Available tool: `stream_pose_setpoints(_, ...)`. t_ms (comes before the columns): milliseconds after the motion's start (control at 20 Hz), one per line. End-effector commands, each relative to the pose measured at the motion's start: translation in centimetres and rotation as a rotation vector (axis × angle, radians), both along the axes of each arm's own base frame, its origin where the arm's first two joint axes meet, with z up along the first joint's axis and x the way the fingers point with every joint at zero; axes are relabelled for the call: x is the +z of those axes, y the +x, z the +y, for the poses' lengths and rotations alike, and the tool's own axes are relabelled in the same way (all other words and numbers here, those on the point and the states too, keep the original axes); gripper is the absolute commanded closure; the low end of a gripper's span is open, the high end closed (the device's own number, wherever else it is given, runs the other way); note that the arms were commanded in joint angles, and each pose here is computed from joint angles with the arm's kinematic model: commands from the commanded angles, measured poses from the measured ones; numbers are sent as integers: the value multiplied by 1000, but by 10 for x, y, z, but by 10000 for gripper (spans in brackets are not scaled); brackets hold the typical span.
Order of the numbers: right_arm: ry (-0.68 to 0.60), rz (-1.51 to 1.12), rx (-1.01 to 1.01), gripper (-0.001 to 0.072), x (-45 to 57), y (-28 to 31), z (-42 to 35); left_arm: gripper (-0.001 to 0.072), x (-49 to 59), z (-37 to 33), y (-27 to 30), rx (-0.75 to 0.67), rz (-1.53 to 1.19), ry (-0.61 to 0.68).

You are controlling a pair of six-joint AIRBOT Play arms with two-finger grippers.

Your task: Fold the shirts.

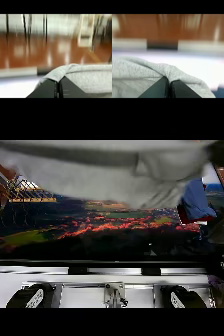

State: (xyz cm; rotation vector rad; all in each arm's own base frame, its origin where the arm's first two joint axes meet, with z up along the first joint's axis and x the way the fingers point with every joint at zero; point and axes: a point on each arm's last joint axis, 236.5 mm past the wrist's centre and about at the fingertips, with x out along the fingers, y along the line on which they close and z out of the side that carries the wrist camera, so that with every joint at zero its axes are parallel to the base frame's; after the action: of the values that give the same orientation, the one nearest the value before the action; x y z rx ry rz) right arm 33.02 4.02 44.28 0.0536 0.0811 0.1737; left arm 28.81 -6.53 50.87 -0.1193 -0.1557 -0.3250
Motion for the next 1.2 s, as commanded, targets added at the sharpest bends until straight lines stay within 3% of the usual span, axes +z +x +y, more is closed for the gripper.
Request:
stream_pose_setpoints(0,7,-488,-29,633,137,-161,-6,675,98,-1,-145,52,-379,-22)
stream_pose_setpoints(100,6,-446,-52,633,124,-187,-10,676,83,7,-162,124,-338,49)
stream_pose_setpoints(200,5,-312,-84,633,93,-186,-18,676,52,20,-151,175,-184,26)
stream_pose_setpoints(500,-28,-192,-118,633,66,-168,-26,675,15,17,-130,154,-35,65)
stream_pose_setpoints(700,-57,126,-110,633,-4,-99,-26,675,-54,26,-67,159,163,102)
stream_pose_setpoints(850,-71,501,-98,632,-98,-35,-27,675,-157,31,-6,133,460,104)
stream_pose_setpoints(1000,1,867,-84,632,-216,22,-17,675,-261,34,40,98,767,103)
stream_pose_setpoints(1150,79,959,-44,632,-304,95,0,675,-336,42,102,92,940,78)
